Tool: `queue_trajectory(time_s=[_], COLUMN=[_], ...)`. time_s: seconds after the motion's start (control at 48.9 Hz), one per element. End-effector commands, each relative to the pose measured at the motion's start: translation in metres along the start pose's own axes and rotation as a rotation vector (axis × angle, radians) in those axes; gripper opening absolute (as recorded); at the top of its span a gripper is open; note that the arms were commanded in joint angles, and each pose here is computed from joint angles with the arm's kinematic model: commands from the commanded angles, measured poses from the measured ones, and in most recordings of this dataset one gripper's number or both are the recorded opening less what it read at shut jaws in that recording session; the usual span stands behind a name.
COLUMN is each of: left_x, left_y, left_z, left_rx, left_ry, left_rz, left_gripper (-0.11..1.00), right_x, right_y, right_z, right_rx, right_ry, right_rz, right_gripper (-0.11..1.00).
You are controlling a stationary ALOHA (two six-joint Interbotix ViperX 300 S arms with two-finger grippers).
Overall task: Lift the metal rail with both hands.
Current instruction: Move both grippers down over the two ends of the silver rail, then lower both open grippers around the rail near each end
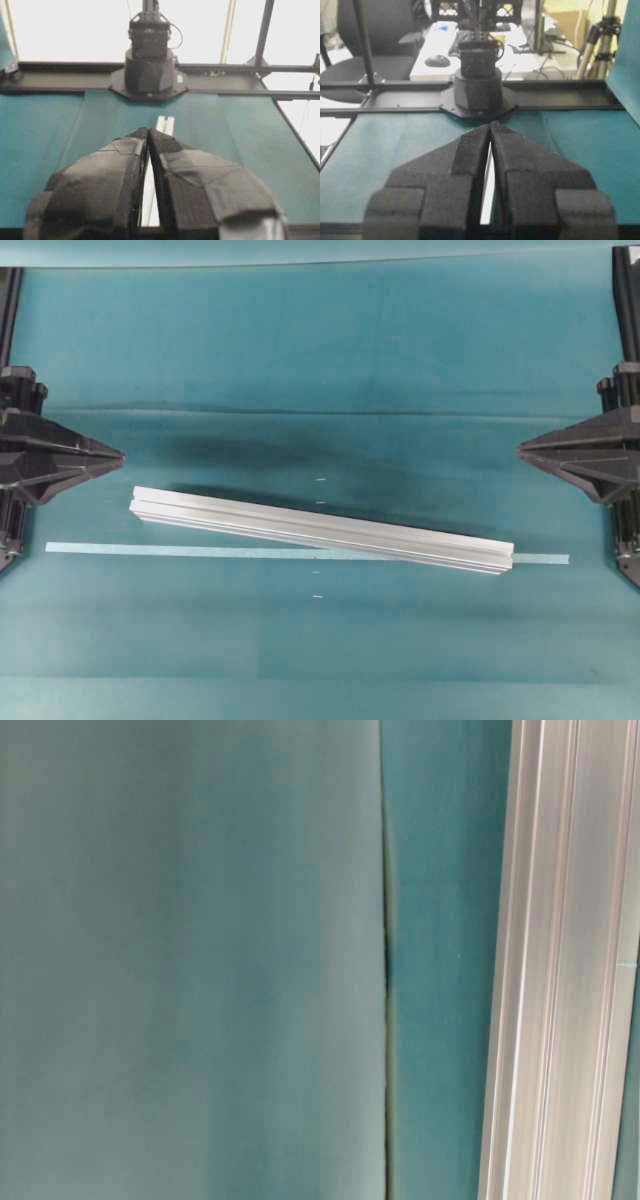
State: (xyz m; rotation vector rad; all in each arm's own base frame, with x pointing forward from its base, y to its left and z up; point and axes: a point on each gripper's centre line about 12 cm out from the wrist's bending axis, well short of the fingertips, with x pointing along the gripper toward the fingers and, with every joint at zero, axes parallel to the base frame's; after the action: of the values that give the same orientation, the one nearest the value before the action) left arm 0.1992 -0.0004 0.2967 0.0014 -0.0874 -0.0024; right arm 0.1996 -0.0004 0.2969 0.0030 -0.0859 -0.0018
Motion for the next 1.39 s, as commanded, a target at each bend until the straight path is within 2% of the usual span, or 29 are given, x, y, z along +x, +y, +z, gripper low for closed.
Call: queue_trajectory(time_s=[0.0,0.061,0.102,0.143,0.204,0.327,0.429,0.511,0.634,0.757,0.92,1.063,1.186,1.37], left_x=[0.007,0.012,0.016,0.018,0.02,0.022,0.028,0.038,0.058,0.075,0.092,0.103,0.11,0.111], left_y=[0.0,0.0,0.0,0.0,0.002,0.008,0.015,0.021,0.026,0.027,0.03,0.03,0.03,0.03], left_z=[0.005,0.003,0.003,0.002,0.003,0.004,0.007,0.008,0.007,-0.009,-0.024,-0.035,-0.042,-0.048], left_rx=[-0.036,-0.04,-0.043,-0.038,-0.025,0.031,0.09,0.119,0.116,0.108,0.137,0.201,0.205,0.212], left_ry=[0.046,0.126,0.181,0.235,0.307,0.432,0.494,0.533,0.622,0.84,1.0,1.078,1.126,1.141], left_rz=[-0.002,0.001,0.003,0.007,0.012,0.032,0.044,0.055,0.061,0.043,0.011,-0.039,-0.052,-0.06], left_gripper=[0.14,0.11,0.06,0.01,-0.03,-0.04,-0.04,-0.04,-0.04,-0.04,-0.04,-0.04,-0.04,-0.04], right_x=[0.003,0.007,0.011,0.014,0.021,0.037,0.054,0.066,0.084,0.102,0.114,0.118,0.12,0.118], right_y=[-0.003,-0.007,-0.01,-0.012,-0.013,-0.015,-0.014,-0.013,-0.011,-0.01,-0.011,-0.013,-0.012,-0.01], right_z=[0.007,0.01,0.01,0.009,0.008,0.003,-0.003,-0.009,-0.019,-0.032,-0.046,-0.055,-0.061,-0.07], right_rx=[0.032,0.134,0.191,0.224,0.237,0.245,0.255,0.259,0.255,0.256,0.231,0.206,0.204,0.204], right_ry=[-0.02,-0.005,0.011,0.037,0.089,0.258,0.46,0.605,0.798,0.986,1.203,1.323,1.357,1.391], right_rz=[-0.015,-0.045,-0.063,-0.077,-0.085,-0.096,-0.094,-0.092,-0.085,-0.08,-0.083,-0.092,-0.091,-0.088], right_gripper=[0.14,0.17,0.12,0.09,0.07,0.07,0.07,0.07,0.07,0.07,0.07,0.07,0.07,0.07])
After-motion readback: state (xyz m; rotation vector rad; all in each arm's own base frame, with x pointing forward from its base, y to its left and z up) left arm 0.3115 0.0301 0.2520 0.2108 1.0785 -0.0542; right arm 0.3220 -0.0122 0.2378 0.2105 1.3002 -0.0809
